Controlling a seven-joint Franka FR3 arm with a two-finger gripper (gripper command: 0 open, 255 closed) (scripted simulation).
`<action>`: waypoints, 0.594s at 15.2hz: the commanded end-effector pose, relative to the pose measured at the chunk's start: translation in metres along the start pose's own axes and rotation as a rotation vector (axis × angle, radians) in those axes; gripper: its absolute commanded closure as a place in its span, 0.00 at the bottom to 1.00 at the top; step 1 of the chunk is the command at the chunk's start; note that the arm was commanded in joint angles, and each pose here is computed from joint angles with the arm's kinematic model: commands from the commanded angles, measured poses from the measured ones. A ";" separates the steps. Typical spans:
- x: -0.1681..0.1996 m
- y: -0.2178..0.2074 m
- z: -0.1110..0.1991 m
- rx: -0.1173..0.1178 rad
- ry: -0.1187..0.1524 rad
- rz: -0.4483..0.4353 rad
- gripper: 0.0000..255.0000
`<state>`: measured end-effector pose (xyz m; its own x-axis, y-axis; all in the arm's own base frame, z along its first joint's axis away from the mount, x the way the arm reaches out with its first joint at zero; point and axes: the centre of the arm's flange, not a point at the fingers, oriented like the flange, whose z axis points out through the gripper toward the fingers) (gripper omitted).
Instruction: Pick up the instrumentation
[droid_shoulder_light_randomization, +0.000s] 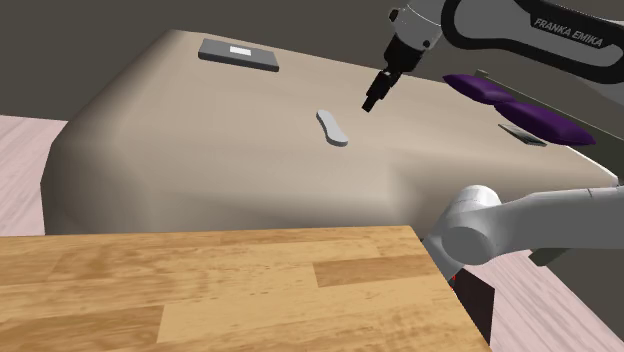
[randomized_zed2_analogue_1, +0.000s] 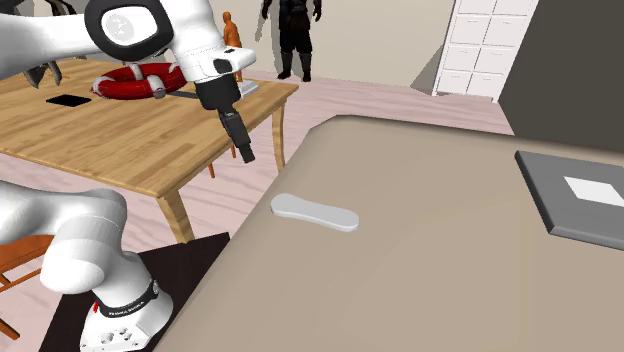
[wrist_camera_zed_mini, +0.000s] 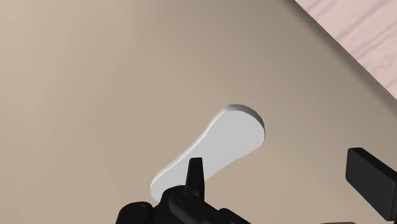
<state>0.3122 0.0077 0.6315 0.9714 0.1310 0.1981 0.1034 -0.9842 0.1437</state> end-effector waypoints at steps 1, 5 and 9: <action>0.000 0.000 0.000 0.000 0.000 0.000 0.00; 0.047 0.017 0.037 0.024 -0.069 0.203 0.00; 0.086 0.043 0.077 0.048 -0.138 0.406 0.00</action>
<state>0.4073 -0.0244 0.5847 0.9675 -0.2265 0.1127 -0.2328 -0.9714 0.0466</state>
